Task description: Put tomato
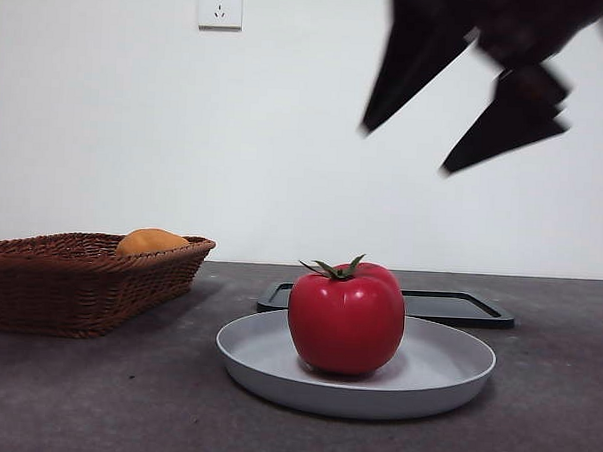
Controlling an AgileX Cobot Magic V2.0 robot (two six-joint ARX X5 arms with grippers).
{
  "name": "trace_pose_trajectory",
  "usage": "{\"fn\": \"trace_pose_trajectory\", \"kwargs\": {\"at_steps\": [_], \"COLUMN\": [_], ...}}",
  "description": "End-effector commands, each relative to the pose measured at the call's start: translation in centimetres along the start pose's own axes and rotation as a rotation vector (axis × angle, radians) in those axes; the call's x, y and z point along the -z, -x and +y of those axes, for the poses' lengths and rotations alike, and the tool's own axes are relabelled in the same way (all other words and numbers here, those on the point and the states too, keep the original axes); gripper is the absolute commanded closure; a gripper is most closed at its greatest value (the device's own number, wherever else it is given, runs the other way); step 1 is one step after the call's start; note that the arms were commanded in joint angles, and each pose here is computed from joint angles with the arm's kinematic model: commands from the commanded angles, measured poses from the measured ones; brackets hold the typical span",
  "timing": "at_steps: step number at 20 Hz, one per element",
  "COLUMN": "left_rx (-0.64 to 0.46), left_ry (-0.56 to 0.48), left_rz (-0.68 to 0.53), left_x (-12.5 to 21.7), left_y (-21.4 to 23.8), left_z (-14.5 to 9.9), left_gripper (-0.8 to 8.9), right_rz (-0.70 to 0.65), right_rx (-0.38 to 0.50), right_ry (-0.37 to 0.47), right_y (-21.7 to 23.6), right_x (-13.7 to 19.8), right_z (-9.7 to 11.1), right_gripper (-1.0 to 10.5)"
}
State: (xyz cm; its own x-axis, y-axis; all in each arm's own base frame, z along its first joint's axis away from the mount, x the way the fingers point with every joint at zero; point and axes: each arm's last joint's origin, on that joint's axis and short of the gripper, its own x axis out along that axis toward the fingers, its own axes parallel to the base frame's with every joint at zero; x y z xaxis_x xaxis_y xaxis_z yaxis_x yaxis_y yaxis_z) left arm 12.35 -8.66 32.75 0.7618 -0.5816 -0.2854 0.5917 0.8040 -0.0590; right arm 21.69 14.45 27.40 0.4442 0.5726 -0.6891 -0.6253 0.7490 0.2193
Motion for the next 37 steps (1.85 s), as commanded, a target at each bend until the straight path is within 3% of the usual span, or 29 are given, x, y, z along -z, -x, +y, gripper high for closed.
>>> {"fn": "trace_pose_trajectory", "kwargs": {"at_steps": [1, 5, 10, 15, 20, 27, 31, 37], "left_rx": [0.01, 0.01, 0.01, 0.01, 0.01, 0.01, 0.01, 0.01], "left_ry": [0.003, 0.003, 0.003, 0.003, 0.003, 0.003, 0.003, 0.003], "left_rz": [-0.014, -0.013, -0.013, -0.014, -0.014, -0.014, -0.013, -0.013], "left_x": [-0.4, -0.4, -0.4, -0.4, -0.4, -0.4, -0.4, -0.4], "left_y": [0.1, 0.1, 0.1, 0.1, 0.1, 0.1, 0.1, 0.1], "left_z": [-0.1, -0.2, -0.2, -0.1, -0.1, -0.1, -0.2, -0.2], "left_gripper": [0.62, 0.62, 0.62, 0.62, 0.62, 0.62, 0.62, 0.62], "right_rz": [0.096, 0.223, 0.347, 0.472, 0.492, 0.429, 0.307, 0.222], "right_rx": [0.01, 0.013, -0.003, 0.131, 0.123, 0.112, 0.149, 0.238], "right_ry": [0.012, 0.035, 0.079, 0.138, 0.132, 0.119, 0.102, -0.02], "right_y": [-3.4, -8.3, -11.3, -11.7, -11.7, -11.7, -10.4, -10.7], "right_x": [-1.1, -1.8, -0.8, 0.6, 0.8, -0.1, -3.9, -10.8], "right_z": [0.8, 1.4, 2.5, 2.5, 2.5, 2.6, 1.2, -4.4], "right_gripper": [1.9, 1.9, 1.9, 1.9, 5.7, 6.3, 6.3, 6.3]}}
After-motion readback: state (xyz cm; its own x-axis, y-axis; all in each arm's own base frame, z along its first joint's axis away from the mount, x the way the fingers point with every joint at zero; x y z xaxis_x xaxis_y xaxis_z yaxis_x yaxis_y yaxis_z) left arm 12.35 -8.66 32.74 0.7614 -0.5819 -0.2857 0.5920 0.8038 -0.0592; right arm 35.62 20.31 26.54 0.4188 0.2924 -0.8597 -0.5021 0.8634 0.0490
